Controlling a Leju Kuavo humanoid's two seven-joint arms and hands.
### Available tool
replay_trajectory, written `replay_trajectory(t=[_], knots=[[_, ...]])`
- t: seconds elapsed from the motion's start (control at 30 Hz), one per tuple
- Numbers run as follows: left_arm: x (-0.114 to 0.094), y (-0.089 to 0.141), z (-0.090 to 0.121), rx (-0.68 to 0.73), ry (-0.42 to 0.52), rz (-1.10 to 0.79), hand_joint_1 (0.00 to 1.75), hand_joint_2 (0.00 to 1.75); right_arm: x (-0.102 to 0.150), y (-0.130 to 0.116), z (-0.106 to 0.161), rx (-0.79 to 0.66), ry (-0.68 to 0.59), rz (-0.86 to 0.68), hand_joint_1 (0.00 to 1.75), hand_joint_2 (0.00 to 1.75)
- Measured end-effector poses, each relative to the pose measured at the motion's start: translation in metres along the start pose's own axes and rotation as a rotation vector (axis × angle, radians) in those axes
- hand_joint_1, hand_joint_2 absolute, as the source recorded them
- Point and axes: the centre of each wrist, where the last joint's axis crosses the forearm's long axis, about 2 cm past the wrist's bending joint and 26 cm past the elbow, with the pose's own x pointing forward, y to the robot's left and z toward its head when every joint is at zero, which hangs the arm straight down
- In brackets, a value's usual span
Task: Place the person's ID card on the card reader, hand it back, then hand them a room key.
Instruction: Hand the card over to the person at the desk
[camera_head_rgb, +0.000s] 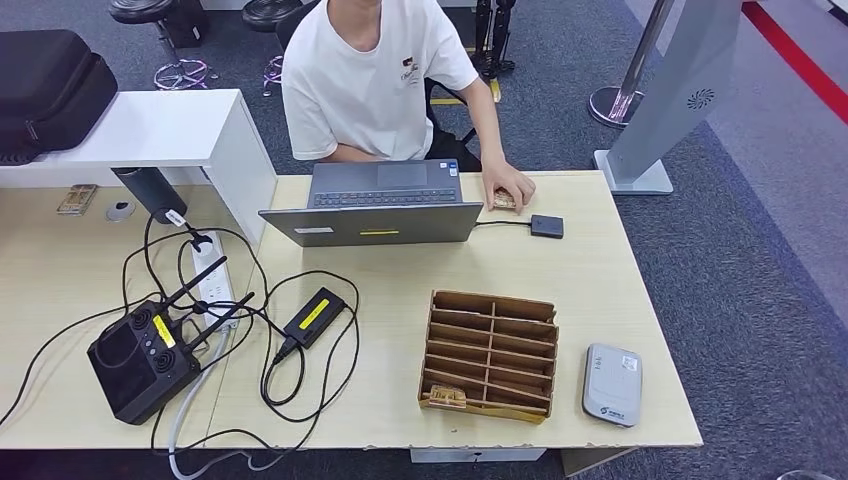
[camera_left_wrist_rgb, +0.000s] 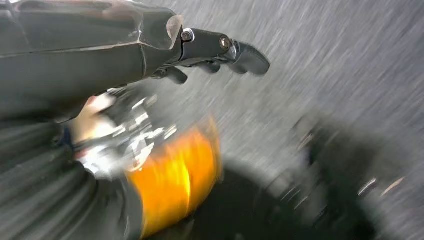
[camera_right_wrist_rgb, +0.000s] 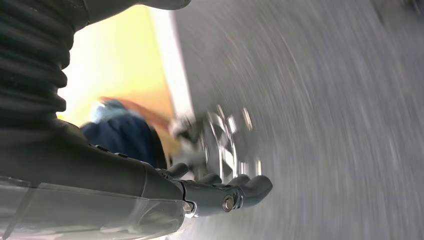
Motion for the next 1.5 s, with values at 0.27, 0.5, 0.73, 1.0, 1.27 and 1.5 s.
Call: replay_trajectory(t=[0.27, 0.5, 0.73, 1.0, 1.27, 1.5], knots=[[0.011, -0.009, 0.003, -0.139, 0.128, -0.003, 0.0, 1.75, 0.001, 0.002, -0.001, 0.187, 0.03, 0.086, 0.0, 1.75], [0.009, -0.016, 0.009, 0.149, -0.121, 0.046, 0.0, 1.75, 0.001, -0.005, 0.0, -0.171, -0.056, -0.053, 0.0, 1.75], [-0.018, 0.029, -0.008, 0.338, -0.349, 0.072, 0.0, 1.75, 0.001, -0.018, -0.002, -0.416, -0.109, -0.158, 0.0, 1.75], [-0.027, 0.043, -0.012, 0.366, -0.308, 0.062, 0.0, 1.75, 0.002, -0.02, -0.002, -0.427, -0.105, -0.153, 0.0, 1.75], [-0.015, 0.029, -0.008, 0.33, -0.215, 0.08, 0.0, 1.75, 0.002, -0.011, 0.001, -0.396, -0.102, -0.163, 0.0, 1.75], [0.002, -0.013, 0.008, 0.125, -0.135, 0.095, 0.0, 1.75, 0.001, 0.0, 0.001, -0.066, -0.083, -0.153, 0.0, 1.75]])
